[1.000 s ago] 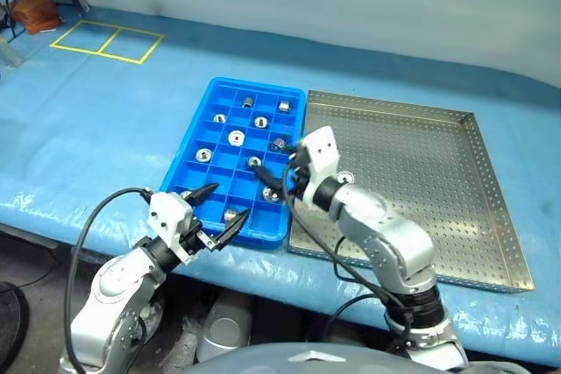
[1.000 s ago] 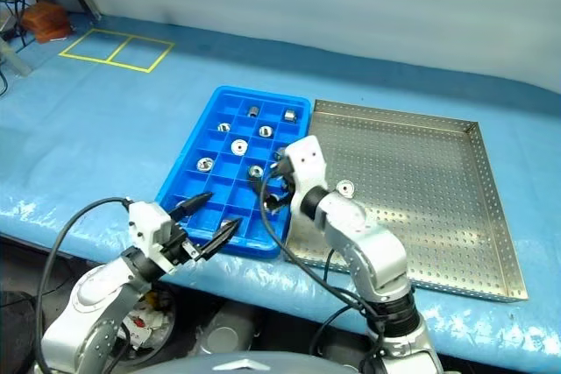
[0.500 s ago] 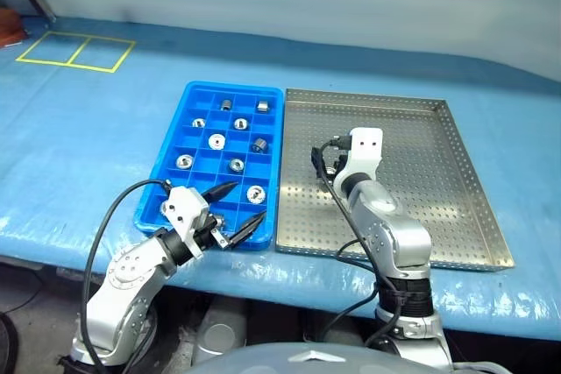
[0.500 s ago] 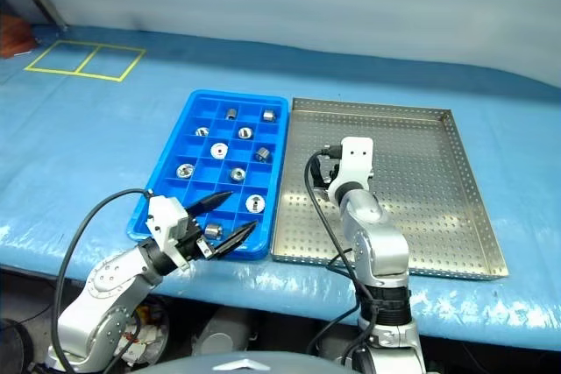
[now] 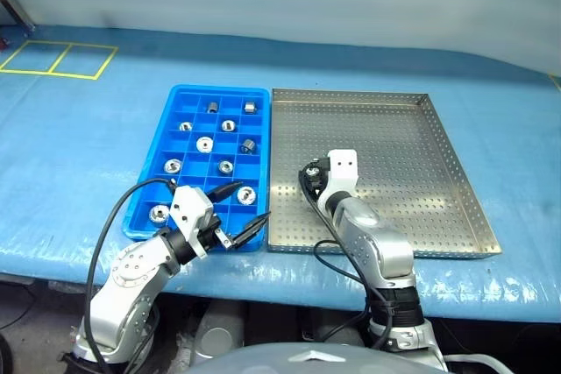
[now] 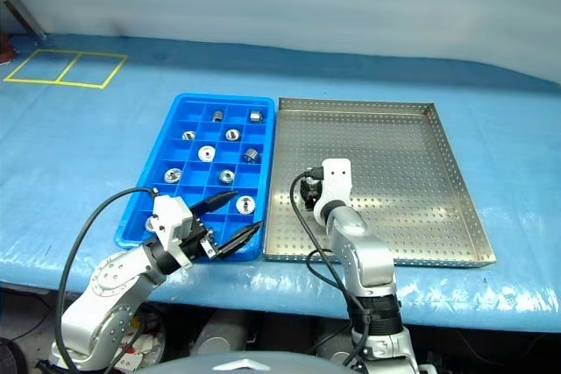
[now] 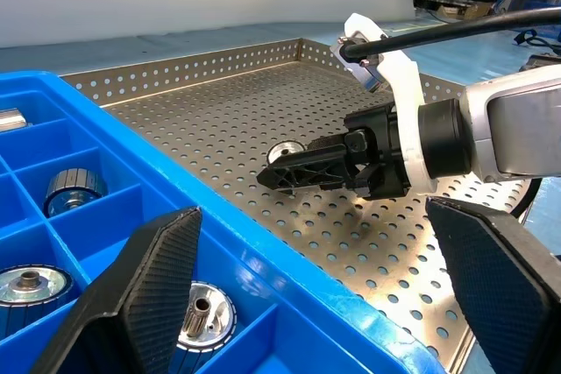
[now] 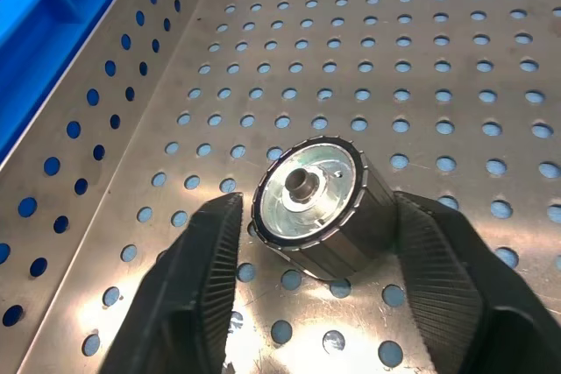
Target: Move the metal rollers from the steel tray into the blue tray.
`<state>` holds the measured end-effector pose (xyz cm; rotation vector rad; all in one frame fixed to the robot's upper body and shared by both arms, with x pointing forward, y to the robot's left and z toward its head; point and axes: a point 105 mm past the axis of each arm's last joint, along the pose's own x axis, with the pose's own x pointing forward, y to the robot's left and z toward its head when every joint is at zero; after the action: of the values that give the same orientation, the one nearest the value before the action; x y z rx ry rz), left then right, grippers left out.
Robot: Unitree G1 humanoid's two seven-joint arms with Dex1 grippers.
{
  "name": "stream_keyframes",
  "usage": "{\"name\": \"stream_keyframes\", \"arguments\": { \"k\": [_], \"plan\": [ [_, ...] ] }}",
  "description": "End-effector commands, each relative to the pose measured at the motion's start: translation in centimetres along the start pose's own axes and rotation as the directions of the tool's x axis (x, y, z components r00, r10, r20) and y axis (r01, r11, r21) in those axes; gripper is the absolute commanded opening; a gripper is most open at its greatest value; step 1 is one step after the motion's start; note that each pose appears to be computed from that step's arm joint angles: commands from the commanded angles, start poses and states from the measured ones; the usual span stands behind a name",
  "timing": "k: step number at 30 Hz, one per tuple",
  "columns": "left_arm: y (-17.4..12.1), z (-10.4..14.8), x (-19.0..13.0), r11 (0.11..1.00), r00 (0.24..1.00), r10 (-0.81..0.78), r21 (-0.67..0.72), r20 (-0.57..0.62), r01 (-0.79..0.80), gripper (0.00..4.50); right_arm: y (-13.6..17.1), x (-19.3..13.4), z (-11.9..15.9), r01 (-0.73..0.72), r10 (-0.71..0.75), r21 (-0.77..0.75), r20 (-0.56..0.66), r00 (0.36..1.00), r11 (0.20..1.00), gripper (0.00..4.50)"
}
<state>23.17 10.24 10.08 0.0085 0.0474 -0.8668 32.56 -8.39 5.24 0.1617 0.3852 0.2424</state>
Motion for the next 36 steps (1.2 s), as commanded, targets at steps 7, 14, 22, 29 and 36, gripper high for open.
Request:
{"name": "stream_keyframes", "arguments": {
  "k": [7,14,22,29,36],
  "plan": [
    [0.8,0.8,0.0,0.994,0.994,0.097,0.048,0.054,-0.099,4.50,1.6,-0.5,3.9,-0.060,0.069,-0.066,0.138,0.988,0.996,1.85],
    [2.1,1.2,-0.5,0.966,0.969,0.227,0.103,0.097,-0.237,4.50,7.5,-1.2,8.0,-0.264,0.310,-0.212,0.230,0.922,0.941,1.85],
    [2.8,1.1,-2.7,0.932,0.938,0.334,0.112,0.096,-0.344,4.50,13.5,-1.0,7.5,-0.460,0.519,-0.294,0.163,0.839,0.837,1.85],
    [3.0,0.9,-5.0,0.902,0.910,0.408,0.120,0.074,-0.414,4.50,16.3,-1.0,6.0,-0.561,0.613,-0.313,0.096,0.784,0.766,1.85],
    [2.7,0.9,-5.5,0.899,0.905,0.419,0.111,0.068,-0.424,4.50,16.2,-0.3,4.3,-0.580,0.615,-0.289,0.040,0.788,0.762,1.85]
  ]
}}
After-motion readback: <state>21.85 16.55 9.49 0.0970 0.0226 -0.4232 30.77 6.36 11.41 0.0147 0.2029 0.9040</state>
